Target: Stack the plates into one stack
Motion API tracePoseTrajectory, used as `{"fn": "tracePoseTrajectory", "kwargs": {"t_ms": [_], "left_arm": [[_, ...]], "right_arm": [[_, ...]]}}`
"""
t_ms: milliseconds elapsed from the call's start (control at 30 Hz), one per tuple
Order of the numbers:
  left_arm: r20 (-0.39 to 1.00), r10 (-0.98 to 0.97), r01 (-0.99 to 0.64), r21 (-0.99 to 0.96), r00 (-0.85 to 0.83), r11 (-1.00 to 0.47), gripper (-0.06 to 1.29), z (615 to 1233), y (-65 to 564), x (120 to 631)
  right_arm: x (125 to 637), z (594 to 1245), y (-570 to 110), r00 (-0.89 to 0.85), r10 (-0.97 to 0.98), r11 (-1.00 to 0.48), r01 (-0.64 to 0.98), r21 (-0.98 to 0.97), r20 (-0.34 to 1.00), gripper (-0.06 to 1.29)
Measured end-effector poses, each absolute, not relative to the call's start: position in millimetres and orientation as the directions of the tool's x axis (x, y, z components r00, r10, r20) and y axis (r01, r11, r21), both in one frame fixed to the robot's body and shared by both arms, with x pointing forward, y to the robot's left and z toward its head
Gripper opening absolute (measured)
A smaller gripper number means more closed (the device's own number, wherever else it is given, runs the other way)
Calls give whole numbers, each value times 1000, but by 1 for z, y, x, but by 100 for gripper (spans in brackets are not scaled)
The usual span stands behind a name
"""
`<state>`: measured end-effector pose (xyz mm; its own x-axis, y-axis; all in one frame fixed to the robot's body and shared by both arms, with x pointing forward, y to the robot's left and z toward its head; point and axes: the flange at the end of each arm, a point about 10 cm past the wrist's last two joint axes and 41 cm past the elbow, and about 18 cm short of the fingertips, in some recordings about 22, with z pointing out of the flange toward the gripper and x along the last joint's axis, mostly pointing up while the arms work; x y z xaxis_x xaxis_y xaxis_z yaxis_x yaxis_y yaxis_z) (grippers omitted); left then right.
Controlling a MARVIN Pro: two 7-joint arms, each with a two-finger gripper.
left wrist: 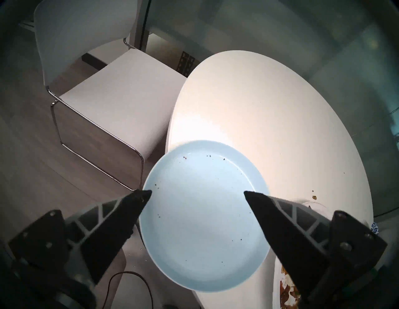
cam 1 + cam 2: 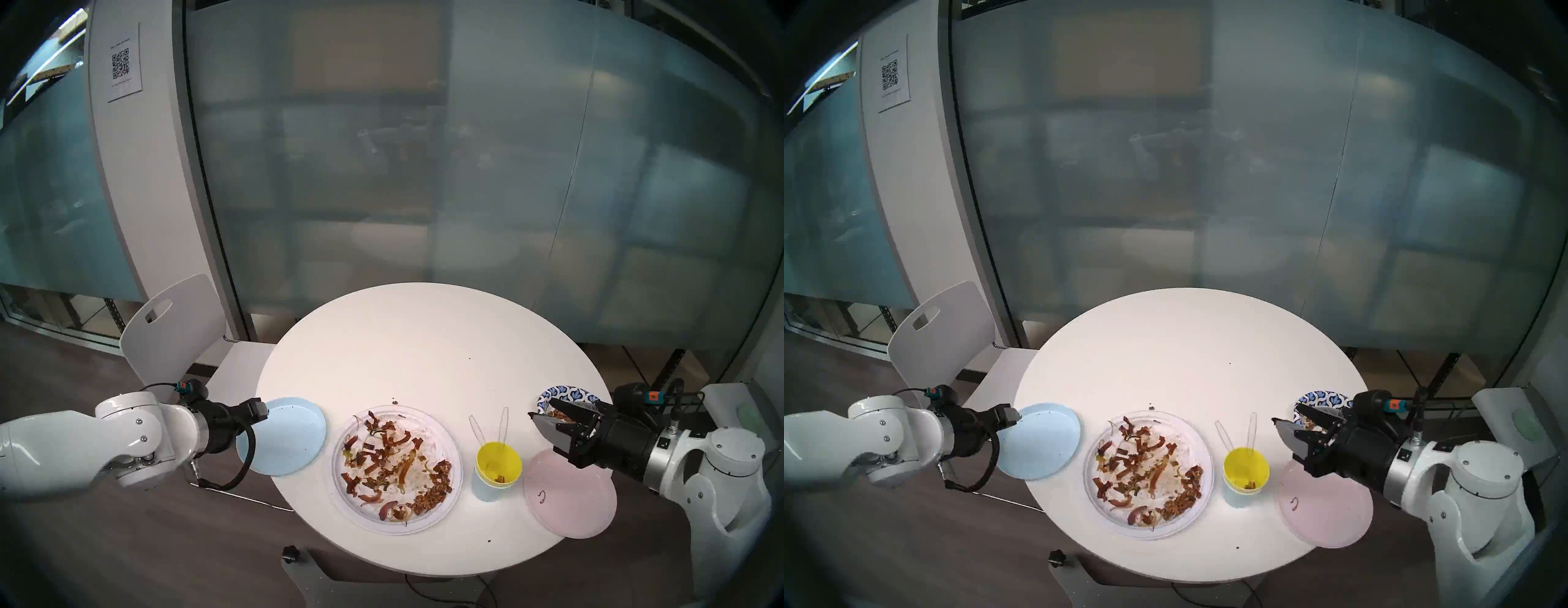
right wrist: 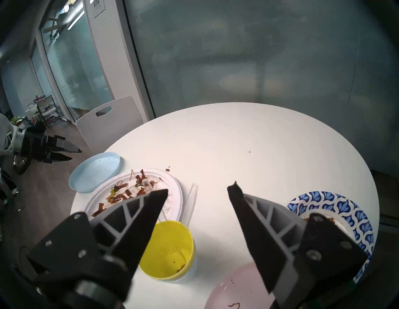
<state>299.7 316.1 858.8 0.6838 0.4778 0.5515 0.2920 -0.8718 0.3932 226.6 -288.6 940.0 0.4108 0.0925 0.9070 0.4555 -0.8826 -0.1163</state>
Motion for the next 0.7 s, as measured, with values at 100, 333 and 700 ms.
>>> {"fn": "tracePoseTrajectory", "kwargs": {"t_ms": [100, 333, 700], "left_arm": [[541, 480, 293, 397, 690, -870, 123, 854, 320, 298], [503, 473, 290, 400, 723, -869, 123, 841, 326, 291], [486, 439, 268, 381, 756, -885, 123, 827, 325, 284]], "right_arm": [[226, 940, -290, 407, 89, -885, 452, -116, 909, 81], [225, 941, -291, 399, 85, -885, 452, -116, 913, 86], [225, 943, -292, 388, 80, -883, 454, -115, 918, 86]]}}
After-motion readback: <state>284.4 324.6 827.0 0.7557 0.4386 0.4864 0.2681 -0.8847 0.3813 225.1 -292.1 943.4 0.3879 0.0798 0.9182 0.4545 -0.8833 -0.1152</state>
